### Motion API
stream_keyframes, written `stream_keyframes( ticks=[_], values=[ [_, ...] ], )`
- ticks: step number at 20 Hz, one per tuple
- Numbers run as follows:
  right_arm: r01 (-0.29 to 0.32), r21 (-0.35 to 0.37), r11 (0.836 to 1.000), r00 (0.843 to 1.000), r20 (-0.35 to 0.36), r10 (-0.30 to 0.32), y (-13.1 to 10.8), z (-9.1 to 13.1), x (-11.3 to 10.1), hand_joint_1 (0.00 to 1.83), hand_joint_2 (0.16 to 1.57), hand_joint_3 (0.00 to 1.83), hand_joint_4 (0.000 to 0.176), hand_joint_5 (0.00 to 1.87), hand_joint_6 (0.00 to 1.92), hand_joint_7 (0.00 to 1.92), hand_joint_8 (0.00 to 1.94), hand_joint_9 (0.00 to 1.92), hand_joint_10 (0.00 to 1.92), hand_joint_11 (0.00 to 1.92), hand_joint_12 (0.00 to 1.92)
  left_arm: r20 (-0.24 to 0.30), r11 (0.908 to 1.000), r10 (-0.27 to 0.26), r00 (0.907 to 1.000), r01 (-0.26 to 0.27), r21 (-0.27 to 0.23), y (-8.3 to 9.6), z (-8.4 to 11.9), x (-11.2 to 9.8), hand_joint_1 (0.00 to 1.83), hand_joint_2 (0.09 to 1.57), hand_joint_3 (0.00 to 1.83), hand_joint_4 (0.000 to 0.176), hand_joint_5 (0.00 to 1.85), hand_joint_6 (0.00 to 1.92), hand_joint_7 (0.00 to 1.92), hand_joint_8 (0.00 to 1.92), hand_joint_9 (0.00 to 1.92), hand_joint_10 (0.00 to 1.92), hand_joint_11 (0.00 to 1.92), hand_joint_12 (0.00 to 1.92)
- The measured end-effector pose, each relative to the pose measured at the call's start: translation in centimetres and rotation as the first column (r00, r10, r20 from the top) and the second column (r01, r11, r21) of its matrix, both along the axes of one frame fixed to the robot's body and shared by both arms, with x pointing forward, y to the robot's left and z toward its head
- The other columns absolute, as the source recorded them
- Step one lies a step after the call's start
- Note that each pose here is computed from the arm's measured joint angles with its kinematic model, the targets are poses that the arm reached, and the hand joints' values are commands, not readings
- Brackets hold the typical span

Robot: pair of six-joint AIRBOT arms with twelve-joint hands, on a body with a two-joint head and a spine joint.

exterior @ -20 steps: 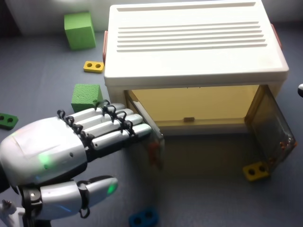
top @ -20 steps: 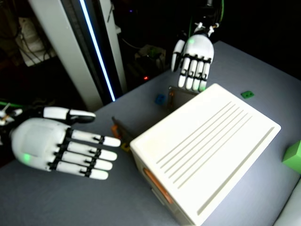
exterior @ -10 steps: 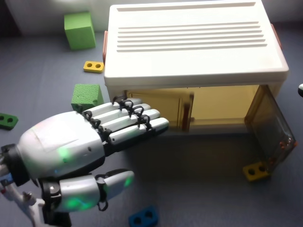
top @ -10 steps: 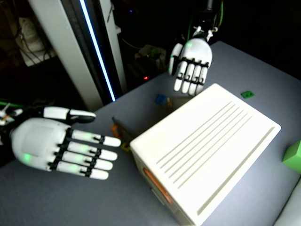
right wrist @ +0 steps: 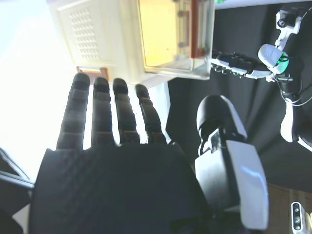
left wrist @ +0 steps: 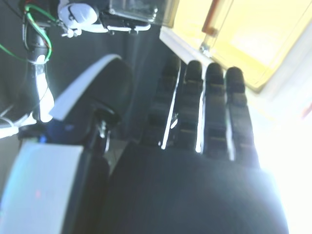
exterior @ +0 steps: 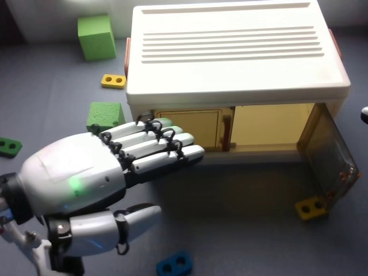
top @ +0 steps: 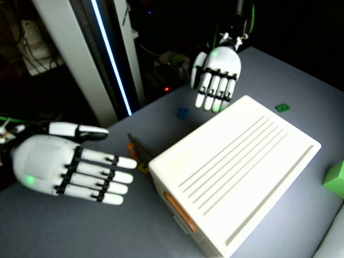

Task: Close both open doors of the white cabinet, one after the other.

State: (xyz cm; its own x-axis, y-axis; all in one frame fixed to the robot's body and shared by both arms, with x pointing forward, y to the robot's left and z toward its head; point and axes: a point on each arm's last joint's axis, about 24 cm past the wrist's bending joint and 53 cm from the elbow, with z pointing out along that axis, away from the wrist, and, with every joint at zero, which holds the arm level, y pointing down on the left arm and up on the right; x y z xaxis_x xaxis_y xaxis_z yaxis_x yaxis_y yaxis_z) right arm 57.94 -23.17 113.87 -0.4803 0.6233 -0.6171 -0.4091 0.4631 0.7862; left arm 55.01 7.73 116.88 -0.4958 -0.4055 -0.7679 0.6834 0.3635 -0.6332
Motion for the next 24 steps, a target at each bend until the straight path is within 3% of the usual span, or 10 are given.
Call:
stream_keyframes(
  ticks=[4,5,6,7,9,11,18,21,22,24],
  values=[
    [-0.013,-0.009,1.0,1.0,-0.008,0.013,0.2,-0.3,-0.3,0.0,1.37,0.02,0.007,0.0,0.0,0.0,0.0,0.0,0.0,0.0,0.0,-0.025,0.9996,0.028,0.9993,-0.028,0.001,1.1,-0.3,0.0,0.0,1.57,0.2,0.0,0.04,0.0,0.01,0.0,0.02,0.0,0.06,0.04],
    [-0.019,-0.012,1.0,1.0,-0.011,0.019,0.3,-0.4,-0.3,0.0,1.37,0.01,0.012,0.0,0.0,0.0,0.0,0.0,0.0,0.0,0.0,-0.034,0.9995,0.032,0.9989,-0.032,0.003,1.4,-0.5,-0.3,0.0,1.57,0.24,0.0,0.05,0.0,0.02,0.01,0.04,0.01,0.08,0.05],
    [-0.022,-0.015,1.0,1.0,-0.015,0.022,0.4,-0.5,-0.4,0.0,1.37,0.01,0.014,0.0,0.0,0.0,0.0,0.0,0.0,0.0,0.0,-0.039,0.9993,0.035,0.9986,-0.034,0.012,1.7,-0.8,-0.4,0.0,1.57,0.2,0.0,0.07,0.0,0.05,0.0,0.07,0.0,0.01,0.4],
    [-0.026,-0.023,0.999,0.999,-0.026,0.025,0.4,-0.8,-0.5,0.0,1.36,0.0,0.025,0.0,0.0,0.0,0.0,0.0,0.0,0.0,0.0,-0.046,0.9987,0.047,0.9978,-0.046,0.021,1.9,-1.2,-0.4,0.0,1.57,0.2,0.0,0.08,0.0,0.05,0.0,0.08,0.0,0.0,0.54],
    [-0.049,-0.036,0.998,0.998,-0.045,0.048,0.8,-1.3,-0.9,0.0,1.36,0.0,0.028,0.0,0.0,0.0,0.0,0.0,0.0,0.01,0.0,-0.061,0.9963,0.081,0.9948,-0.079,0.035,2.9,-1.7,-0.2,0.0,1.57,0.25,0.0,0.07,0.0,0.01,0.0,0.03,0.0,0.0,0.34],
    [-0.07,-0.045,0.997,0.996,-0.061,0.067,1.1,-1.7,-1.2,0.0,1.37,0.01,0.012,0.0,0.0,0.0,0.0,0.0,0.0,0.01,0.0,-0.091,0.9914,0.13,0.9874,-0.127,0.031,4.0,-2.2,0.4,0.0,1.57,0.23,0.0,0.01,0.0,0.0,0.0,0.0,0.0,0.0,0.13],
    [-0.08,-0.052,0.995,0.994,-0.072,0.076,1.3,-2.1,-1.4,0.0,1.39,0.01,0.0,0.0,0.0,0.0,0.0,0.0,0.0,0.0,0.0,-0.088,0.9834,0.181,0.9796,-0.179,0.027,5.2,-2.1,0.5,0.0,1.57,0.21,0.0,0.11,0.0,0.1,0.01,0.12,0.01,0.0,0.48],
    [-0.102,-0.058,0.993,0.992,-0.079,0.097,1.9,-2.3,-1.6,0.0,1.41,0.02,0.0,0.0,0.0,0.0,0.0,0.0,0.0,0.0,0.0,-0.073,0.96,0.279,0.9575,-0.276,0.045,8.1,-2.1,0.6,0.0,1.57,0.23,0.0,0.13,0.0,0.12,0.01,0.13,0.01,0.0,0.52],
    [-0.103,-0.056,0.993,0.992,-0.078,0.099,2.0,-2.3,-1.6,0.0,1.41,0.02,0.0,0.0,0.0,0.0,0.0,0.0,0.0,0.0,0.0,-0.068,0.958,0.286,0.9557,-0.284,0.038,8.3,-1.8,0.8,0.0,1.57,0.23,0.0,0.13,0.0,0.12,0.01,0.13,0.01,0.0,0.52],
    [-0.13,-0.042,0.991,0.988,-0.088,0.126,2.8,-2.4,-2.0,0.0,1.41,0.01,0.0,0.0,0.0,0.0,0.0,0.0,0.0,0.0,0.0,-0.044,0.9303,0.367,0.9292,-0.367,0.013,10.5,-1.0,0.9,0.0,1.57,0.22,0.0,0.12,0.0,0.13,0.0,0.14,0.0,0.0,0.54]
  ],
)
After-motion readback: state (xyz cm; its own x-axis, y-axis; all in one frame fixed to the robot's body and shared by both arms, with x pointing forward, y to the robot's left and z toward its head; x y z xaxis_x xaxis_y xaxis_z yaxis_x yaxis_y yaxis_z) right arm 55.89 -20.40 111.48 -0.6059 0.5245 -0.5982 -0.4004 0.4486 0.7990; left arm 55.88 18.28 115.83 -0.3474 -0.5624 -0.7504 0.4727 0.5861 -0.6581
